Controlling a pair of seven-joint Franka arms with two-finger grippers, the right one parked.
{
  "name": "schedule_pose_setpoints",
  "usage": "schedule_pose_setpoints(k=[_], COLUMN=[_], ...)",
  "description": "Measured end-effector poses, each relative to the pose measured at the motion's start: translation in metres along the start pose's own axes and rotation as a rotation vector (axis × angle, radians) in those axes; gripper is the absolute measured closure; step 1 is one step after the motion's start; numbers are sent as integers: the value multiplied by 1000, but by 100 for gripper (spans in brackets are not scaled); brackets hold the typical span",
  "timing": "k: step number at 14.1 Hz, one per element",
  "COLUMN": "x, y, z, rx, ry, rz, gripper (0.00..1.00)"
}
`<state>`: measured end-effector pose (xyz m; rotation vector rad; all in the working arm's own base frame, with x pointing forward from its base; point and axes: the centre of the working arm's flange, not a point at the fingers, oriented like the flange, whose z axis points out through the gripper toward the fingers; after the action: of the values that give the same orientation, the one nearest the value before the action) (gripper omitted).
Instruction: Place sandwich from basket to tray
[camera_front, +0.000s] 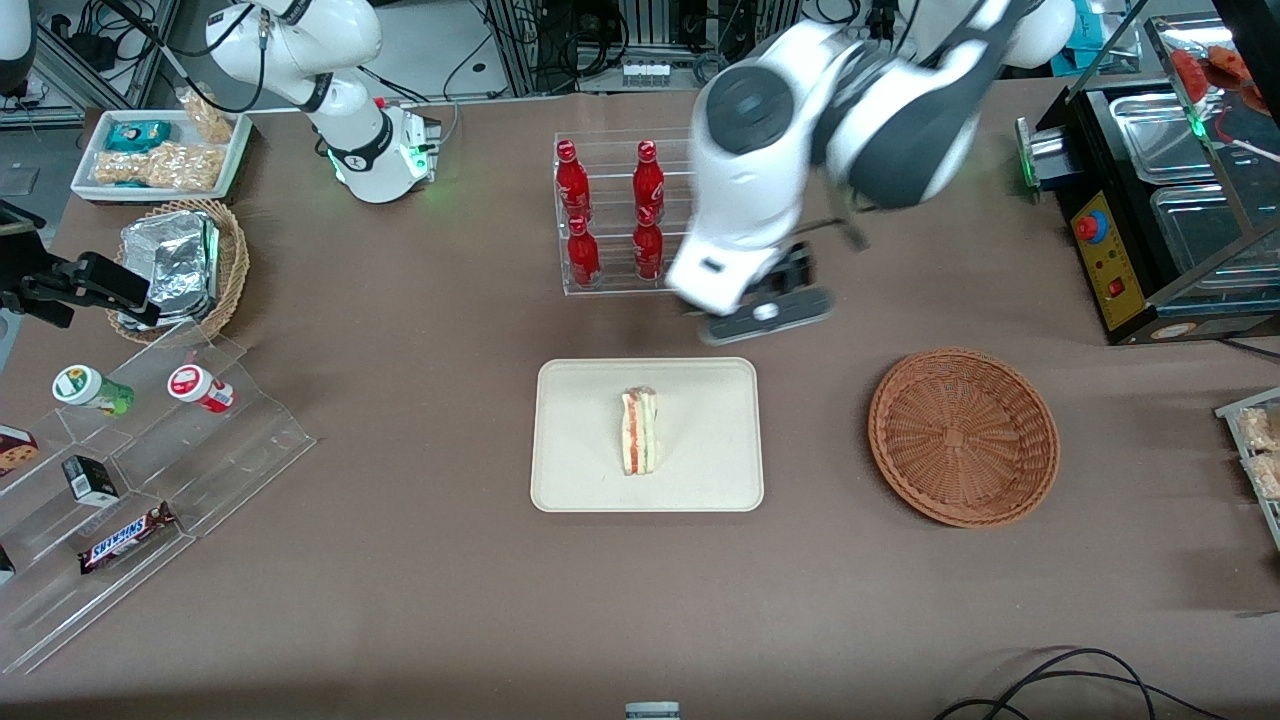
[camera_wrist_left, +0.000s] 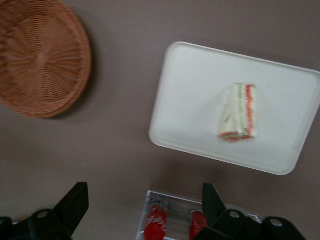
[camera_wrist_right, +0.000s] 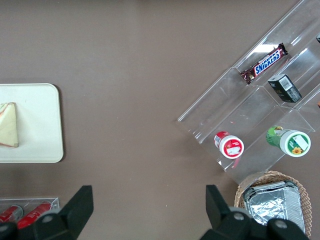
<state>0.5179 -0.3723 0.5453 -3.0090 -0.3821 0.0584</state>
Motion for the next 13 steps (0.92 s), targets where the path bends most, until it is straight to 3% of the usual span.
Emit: schedule_pose_setpoints(k=[6,11,12,13], x=[71,83,82,81], y=[-116,-216,-233,-252], z=[26,16,11,5], rx=[41,47,39,7], ry=[-69,-115,-124,-133], rz=[-15,41,56,71], gripper=[0,0,0,0])
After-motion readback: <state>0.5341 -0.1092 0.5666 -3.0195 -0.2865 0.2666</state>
